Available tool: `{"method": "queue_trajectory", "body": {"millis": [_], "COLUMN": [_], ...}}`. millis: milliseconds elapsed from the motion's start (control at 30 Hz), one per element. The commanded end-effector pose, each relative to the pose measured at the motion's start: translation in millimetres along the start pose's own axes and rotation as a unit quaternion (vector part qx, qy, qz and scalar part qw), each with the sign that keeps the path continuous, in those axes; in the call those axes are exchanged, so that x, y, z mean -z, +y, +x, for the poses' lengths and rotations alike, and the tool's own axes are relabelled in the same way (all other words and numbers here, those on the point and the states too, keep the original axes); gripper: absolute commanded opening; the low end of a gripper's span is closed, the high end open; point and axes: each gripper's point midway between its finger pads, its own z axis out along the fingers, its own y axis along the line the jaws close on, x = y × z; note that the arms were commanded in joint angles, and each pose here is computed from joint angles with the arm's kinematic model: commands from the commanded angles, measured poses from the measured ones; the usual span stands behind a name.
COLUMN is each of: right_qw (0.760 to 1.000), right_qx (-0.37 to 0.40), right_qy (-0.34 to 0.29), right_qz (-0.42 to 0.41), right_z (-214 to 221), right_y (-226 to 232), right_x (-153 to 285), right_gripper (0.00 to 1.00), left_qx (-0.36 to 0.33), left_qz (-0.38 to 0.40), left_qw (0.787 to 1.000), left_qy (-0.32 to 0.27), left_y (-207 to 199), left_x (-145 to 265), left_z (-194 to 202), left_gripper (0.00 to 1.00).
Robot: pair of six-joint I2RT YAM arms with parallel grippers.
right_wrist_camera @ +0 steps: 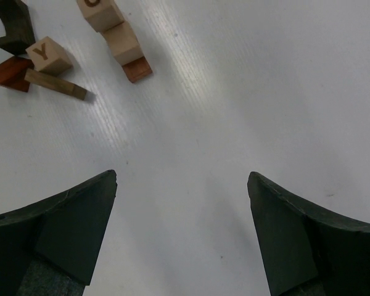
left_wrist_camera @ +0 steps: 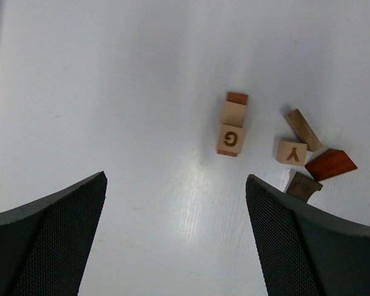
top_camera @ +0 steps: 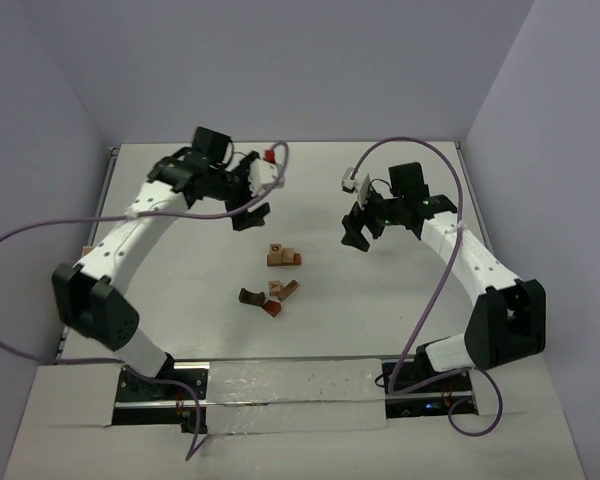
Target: Build the wood block tower
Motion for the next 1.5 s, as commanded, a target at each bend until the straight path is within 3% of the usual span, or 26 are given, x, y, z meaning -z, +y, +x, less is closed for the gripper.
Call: {"method": "queue_trajectory", "body": {"millis": [0, 33, 233, 400, 633, 933, 1000, 1100, 1467], "right_qw": [0.997, 0.997, 0.981, 0.964, 0.945, 0.942, 0.941, 0.939, 0.928], "right_qx": [0.048, 0.052, 0.121, 0.193, 0.275, 0.279, 0.279, 0.280, 0.287], "right_qy": [-0.045, -0.046, -0.047, -0.011, 0.035, 0.088, 0.096, 0.110, 0.145], "right_qz": [-0.035, -0.046, -0.147, -0.184, -0.170, -0.167, -0.164, -0.165, -0.188], "right_z": [-23.1, -23.3, -34.9, -34.8, -25.9, -26.3, -27.0, -25.3, -10.1], "right_y": [42.2, 49.5, 116.2, 160.8, 176.6, 165.5, 162.3, 159.6, 164.3], "right_x": [8.9, 7.8, -13.3, -50.6, -95.9, -134.2, -140.6, -150.4, -169.1], "right_gripper": [0.88, 0.86, 0.48, 0.42, 0.39, 0.39, 0.39, 0.40, 0.56], "left_qx": [0.090, 0.101, 0.204, 0.256, 0.276, 0.271, 0.272, 0.279, 0.300], "left_qz": [-0.075, -0.094, -0.116, -0.121, -0.129, -0.134, -0.135, -0.138, -0.112], "left_qw": [0.987, 0.983, 0.954, 0.931, 0.921, 0.922, 0.923, 0.922, 0.910], "left_qy": [-0.107, -0.119, -0.188, -0.228, -0.243, -0.240, -0.235, -0.229, -0.264], "left_y": [9.6, 14.2, 8.6, -2.8, -6.9, -5.6, -5.1, -3.6, 6.3], "left_x": [71.9, 81.9, 133.0, 152.0, 149.3, 148.8, 148.0, 147.2, 157.1], "left_z": [-25.5, -23.1, 13.7, 21.6, 25.0, 26.8, 29.0, 32.3, 26.0], "left_gripper": [0.99, 0.99, 0.99, 0.99, 0.93, 0.94, 0.99, 0.99, 0.99]}}
